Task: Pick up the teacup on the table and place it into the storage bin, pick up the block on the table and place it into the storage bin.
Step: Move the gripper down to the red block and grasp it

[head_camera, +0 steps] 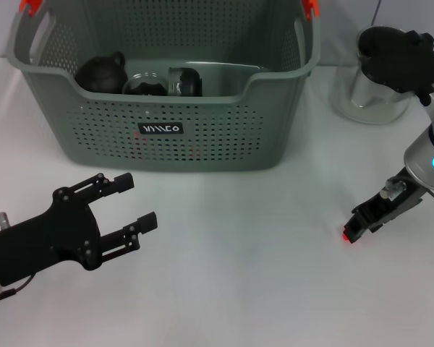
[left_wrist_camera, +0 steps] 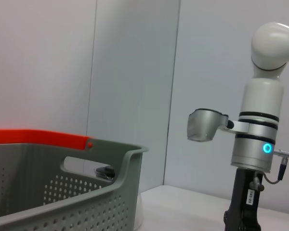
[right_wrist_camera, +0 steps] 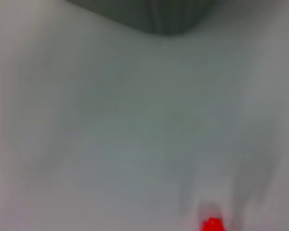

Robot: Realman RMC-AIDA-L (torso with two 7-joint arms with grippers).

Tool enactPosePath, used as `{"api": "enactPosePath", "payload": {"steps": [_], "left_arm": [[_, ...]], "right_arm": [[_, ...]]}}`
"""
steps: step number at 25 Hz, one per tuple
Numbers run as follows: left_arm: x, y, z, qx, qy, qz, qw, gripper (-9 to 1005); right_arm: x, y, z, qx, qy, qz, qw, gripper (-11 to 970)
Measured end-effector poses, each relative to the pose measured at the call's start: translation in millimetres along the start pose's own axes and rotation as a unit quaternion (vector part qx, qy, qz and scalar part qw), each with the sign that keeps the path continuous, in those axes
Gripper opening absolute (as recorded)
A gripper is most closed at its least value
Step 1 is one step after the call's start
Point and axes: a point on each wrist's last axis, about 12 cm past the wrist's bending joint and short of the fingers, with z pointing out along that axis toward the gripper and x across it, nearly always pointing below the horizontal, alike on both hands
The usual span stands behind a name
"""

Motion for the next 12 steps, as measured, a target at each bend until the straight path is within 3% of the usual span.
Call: {"api": "enactPosePath", "payload": {"steps": [12], "left_arm": [[0.5,-0.3,-0.6,-0.001,0.001,0.0,1.0,732]], "right_arm": [[-4.6,1.4,6.6,0.023,0.006,0.011,1.0,438]]}}
